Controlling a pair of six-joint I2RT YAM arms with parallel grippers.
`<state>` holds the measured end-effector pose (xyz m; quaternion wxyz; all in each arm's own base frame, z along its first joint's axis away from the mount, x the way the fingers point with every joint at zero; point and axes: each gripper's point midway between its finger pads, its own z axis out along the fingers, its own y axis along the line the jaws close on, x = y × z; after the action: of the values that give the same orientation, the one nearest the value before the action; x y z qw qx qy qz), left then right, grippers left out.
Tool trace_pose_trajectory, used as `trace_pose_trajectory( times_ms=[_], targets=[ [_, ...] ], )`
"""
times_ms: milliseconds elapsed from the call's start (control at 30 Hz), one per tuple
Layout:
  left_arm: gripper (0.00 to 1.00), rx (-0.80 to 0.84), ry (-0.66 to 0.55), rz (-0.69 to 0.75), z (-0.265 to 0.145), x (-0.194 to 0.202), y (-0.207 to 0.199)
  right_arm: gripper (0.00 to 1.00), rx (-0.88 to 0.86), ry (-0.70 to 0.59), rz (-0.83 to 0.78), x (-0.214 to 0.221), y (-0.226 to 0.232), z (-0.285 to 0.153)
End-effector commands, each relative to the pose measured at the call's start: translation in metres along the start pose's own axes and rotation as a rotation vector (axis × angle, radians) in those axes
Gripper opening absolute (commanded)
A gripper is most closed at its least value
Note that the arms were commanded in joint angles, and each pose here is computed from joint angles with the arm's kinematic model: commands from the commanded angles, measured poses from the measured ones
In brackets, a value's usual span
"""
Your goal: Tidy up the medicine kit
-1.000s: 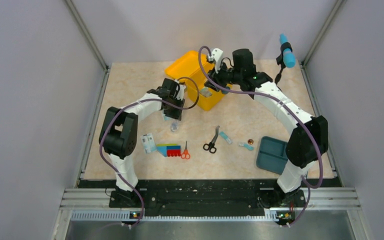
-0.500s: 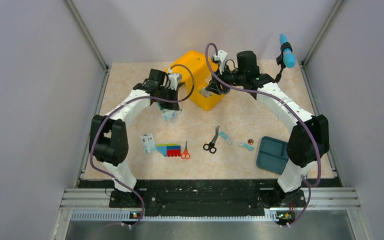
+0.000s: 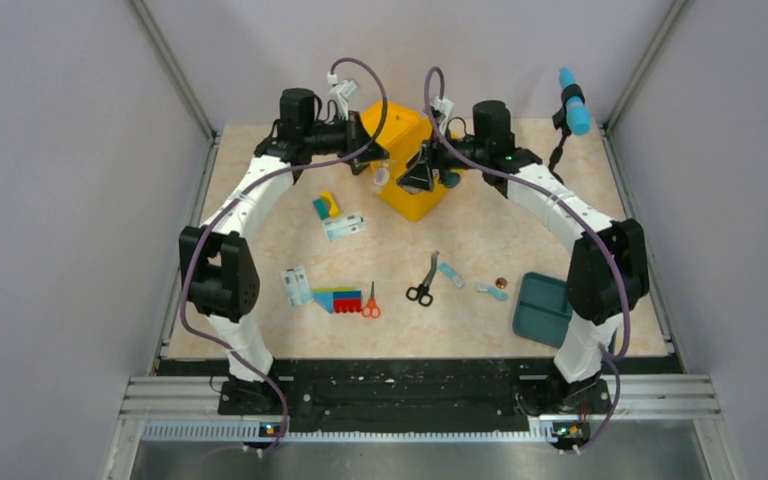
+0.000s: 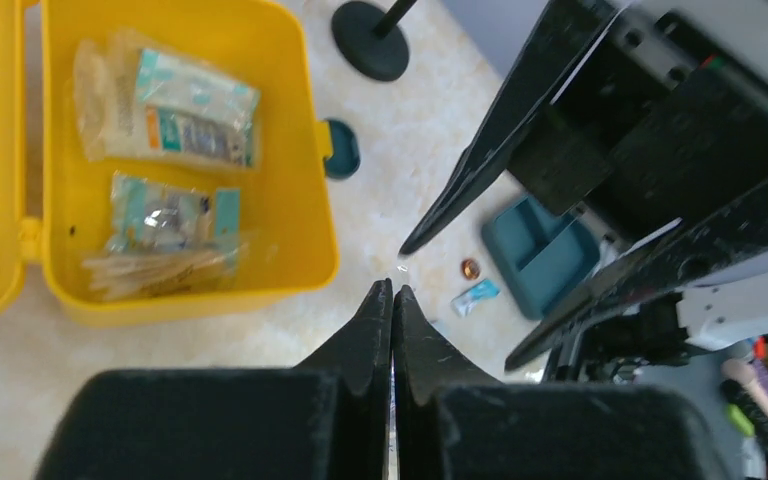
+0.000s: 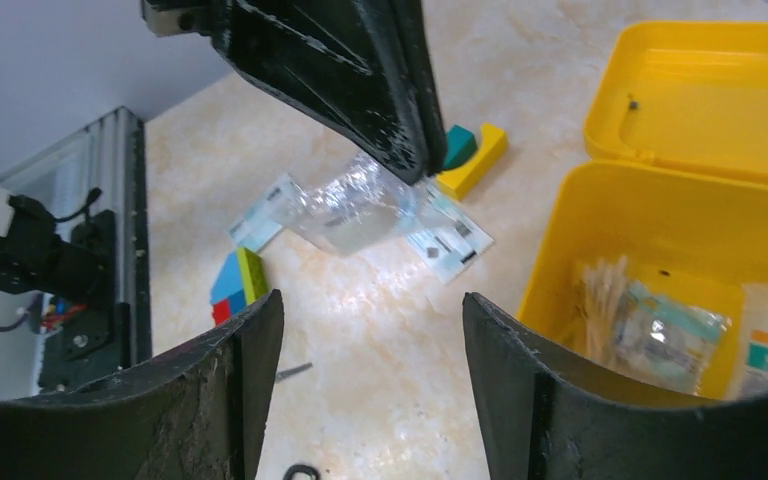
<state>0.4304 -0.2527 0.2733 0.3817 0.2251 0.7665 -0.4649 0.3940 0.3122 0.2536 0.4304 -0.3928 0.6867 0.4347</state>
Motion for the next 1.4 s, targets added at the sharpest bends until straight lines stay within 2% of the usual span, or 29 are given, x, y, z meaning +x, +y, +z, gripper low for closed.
trace_pose_trajectory(
  times_ms=[0,167,300,400,567,667,767,900,1067,1167,1367],
  targets=[
    [0.00,0.173,-0.091,-0.023,0.006,-0.039,-0.028,0.67,-0.181,-0.108,0.057,-0.035,0.019,0.010],
    [0.00,0.234,-0.095,-0.035,0.007,-0.041,-0.033,0.67,-0.233,-0.175,0.157,-0.045,0.021,0.018],
    [0.00,0.244,-0.097,-0.045,0.007,-0.041,-0.031,0.61,-0.200,-0.180,0.177,-0.046,0.010,0.025],
    [0.00,0.244,-0.096,-0.052,0.007,-0.040,-0.030,0.52,-0.155,-0.178,0.207,-0.042,-0.001,0.031],
    [0.00,0.224,-0.092,-0.064,0.008,-0.037,-0.026,0.29,-0.121,-0.172,0.211,-0.037,-0.009,0.034],
    [0.22,0.146,-0.091,-0.084,0.009,-0.033,-0.012,0.20,-0.084,-0.147,0.191,-0.030,-0.017,0.035],
    [0.46,0.048,-0.093,-0.101,0.005,-0.030,0.004,0.15,-0.006,-0.117,0.155,-0.021,-0.032,0.032],
    [0.59,-0.028,-0.105,-0.102,-0.008,-0.031,0.020,0.09,0.109,-0.067,0.088,-0.007,-0.059,0.027],
    [0.62,-0.134,-0.120,-0.089,-0.030,-0.030,0.042,0.08,0.298,0.042,0.021,0.015,-0.097,0.020],
    [0.62,-0.201,-0.109,-0.094,-0.039,-0.020,0.054,0.13,0.397,0.122,-0.019,0.032,-0.117,0.018],
    [0.62,-0.312,-0.075,-0.079,-0.048,-0.001,0.071,0.18,0.385,0.191,-0.055,0.052,-0.118,0.025]
  ],
)
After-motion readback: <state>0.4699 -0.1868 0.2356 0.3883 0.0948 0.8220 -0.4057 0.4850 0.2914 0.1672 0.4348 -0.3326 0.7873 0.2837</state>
